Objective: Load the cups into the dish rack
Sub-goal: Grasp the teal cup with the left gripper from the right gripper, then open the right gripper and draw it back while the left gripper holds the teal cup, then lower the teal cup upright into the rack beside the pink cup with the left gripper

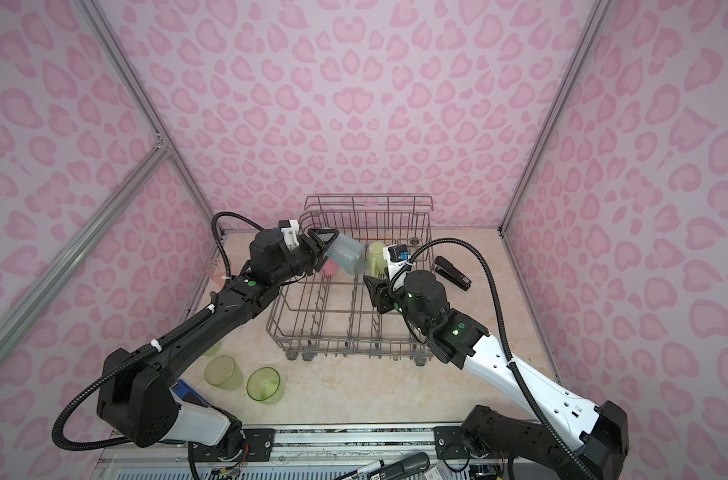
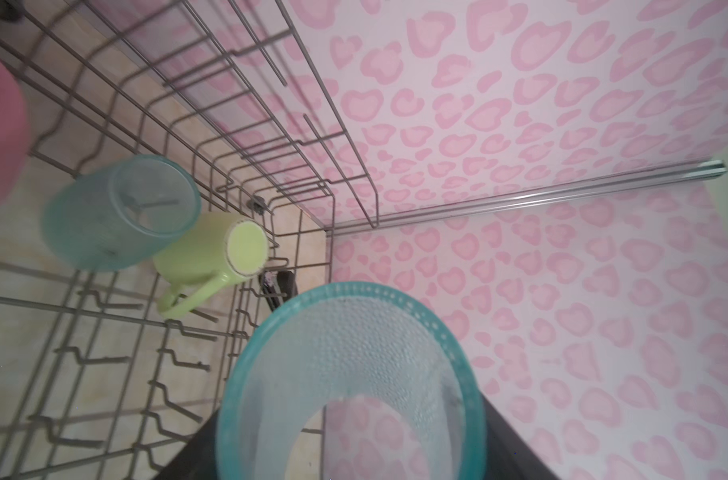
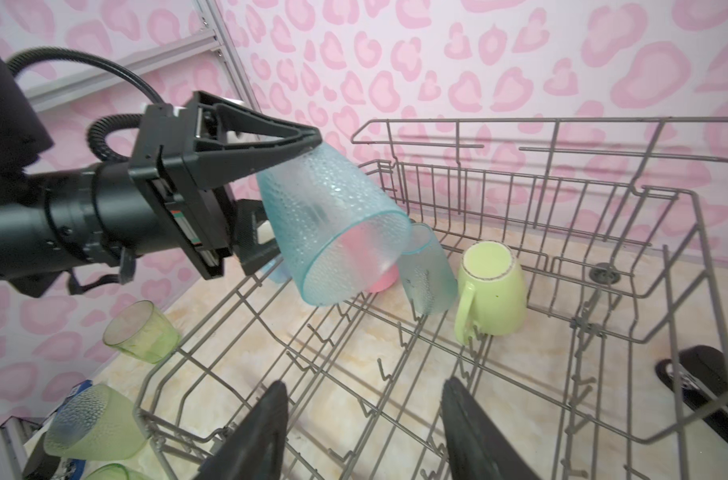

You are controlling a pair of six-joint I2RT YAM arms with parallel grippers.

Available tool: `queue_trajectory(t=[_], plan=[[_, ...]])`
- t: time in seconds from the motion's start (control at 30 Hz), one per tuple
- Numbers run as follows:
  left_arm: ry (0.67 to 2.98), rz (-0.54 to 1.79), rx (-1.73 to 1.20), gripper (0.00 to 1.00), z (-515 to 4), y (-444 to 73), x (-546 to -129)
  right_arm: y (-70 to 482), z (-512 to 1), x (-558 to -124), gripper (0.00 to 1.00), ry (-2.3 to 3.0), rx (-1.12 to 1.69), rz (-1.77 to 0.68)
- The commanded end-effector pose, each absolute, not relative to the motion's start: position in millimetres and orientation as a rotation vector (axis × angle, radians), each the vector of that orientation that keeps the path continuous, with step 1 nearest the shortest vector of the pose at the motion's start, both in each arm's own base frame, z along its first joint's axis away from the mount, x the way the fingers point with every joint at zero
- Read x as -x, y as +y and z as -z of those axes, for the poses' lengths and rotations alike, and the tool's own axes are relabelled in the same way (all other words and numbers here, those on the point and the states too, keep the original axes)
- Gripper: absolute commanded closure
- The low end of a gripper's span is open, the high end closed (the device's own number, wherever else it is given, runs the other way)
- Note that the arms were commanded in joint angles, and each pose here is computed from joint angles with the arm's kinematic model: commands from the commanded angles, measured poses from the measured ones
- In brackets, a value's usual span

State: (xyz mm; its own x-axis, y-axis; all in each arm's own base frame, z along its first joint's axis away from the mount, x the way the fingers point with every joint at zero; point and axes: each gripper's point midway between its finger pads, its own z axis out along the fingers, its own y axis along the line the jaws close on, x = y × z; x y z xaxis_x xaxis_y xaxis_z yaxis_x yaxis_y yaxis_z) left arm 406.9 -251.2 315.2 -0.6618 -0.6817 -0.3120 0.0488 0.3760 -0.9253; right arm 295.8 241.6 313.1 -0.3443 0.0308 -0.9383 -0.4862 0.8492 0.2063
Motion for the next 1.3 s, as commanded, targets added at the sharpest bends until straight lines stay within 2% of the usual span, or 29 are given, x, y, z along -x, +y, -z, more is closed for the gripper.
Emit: queue_trajectory(t=[0.0, 0.2, 0.47, 0.77, 1.2, 1.27], plan=[[1.951, 1.032, 0.416, 0.54, -318, -224, -409, 233, -295, -300, 0.39, 1.902, 0.354, -0.463], [2.006, 0.604, 0.299, 0.55, -307, -184, -412, 229, -279, -311, 0.37, 1.914, 0.379, -0.401], [2.065, 0.283, 0.261, 0.55, -283, -153, -417, 225, -284, -335, 0.36, 1.826, 0.368, -0.364], [2.077, 0.187, 0.262, 0.55, -265, -158, -443, 204, -265, -326, 0.36, 1.784, 0.357, -0.339], [2.035, 0.162, 0.264, 0.56, -245, -176, -463, 194, -273, -307, 0.35, 1.703, 0.379, -0.403], [2.065, 0.143, 0.262, 0.56, -227, -175, -461, 195, -273, -306, 0.35, 1.697, 0.378, -0.418]])
